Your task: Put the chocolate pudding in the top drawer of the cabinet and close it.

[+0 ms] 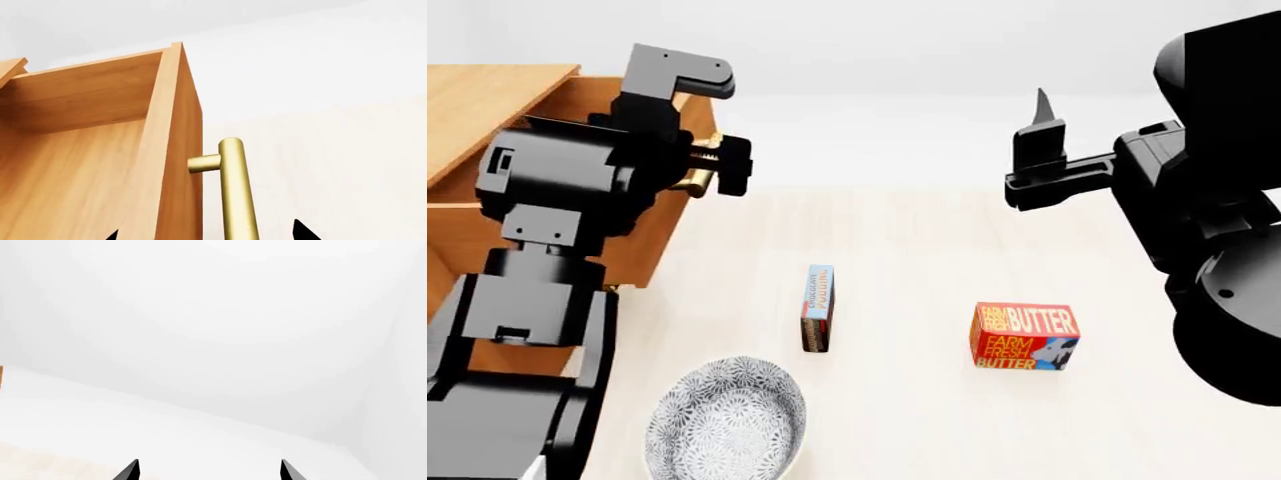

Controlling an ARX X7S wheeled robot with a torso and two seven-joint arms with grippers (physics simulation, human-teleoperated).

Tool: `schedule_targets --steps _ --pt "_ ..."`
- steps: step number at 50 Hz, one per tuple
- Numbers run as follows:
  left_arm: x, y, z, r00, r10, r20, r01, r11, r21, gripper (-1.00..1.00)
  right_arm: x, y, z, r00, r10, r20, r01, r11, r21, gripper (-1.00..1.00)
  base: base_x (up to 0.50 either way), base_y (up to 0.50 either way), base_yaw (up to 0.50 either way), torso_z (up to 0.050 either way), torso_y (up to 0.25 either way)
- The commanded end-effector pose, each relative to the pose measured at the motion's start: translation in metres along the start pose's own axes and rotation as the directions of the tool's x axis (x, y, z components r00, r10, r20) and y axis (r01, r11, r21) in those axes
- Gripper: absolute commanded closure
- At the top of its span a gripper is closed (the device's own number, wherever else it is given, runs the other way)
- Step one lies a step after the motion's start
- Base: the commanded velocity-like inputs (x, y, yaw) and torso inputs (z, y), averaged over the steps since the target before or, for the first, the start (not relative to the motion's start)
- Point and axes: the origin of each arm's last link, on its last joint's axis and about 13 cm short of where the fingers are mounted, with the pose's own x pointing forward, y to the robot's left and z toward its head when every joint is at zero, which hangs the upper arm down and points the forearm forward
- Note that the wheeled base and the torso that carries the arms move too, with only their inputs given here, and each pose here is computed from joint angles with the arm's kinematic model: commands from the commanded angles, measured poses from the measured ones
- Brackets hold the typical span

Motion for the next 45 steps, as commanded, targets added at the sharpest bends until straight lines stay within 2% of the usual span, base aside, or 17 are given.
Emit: schedule_targets --steps 1,32,45 --pt "0.002 -0.014 -0.027 0.975 -0.195 -0.107 0.193 0.981 -0.026 -1.00 -0.001 0.000 0.001 1.000 0.000 0.000 0.000 1.000 -0.002 -1.00 -0.01 0.00 0.01 0.000 0.010" --pt "-0.013 -0.050 -0.028 0.932 -0.353 -0.081 0.354 0.935 -0.006 -1.00 -0.002 0.000 0.000 1.000 0.000 0.000 0.000 1.000 -0.002 -1.00 -0.01 0.00 0.01 0.000 0.005" --pt "-0.015 -0.060 -0.029 0.914 -0.397 -0.080 0.398 0.917 -0.006 -1.00 -0.002 -0.001 -0.001 1.000 -0.002 -0.002 0.002 1.000 0.000 -1.00 -0.02 0.00 0.01 0.000 0.007"
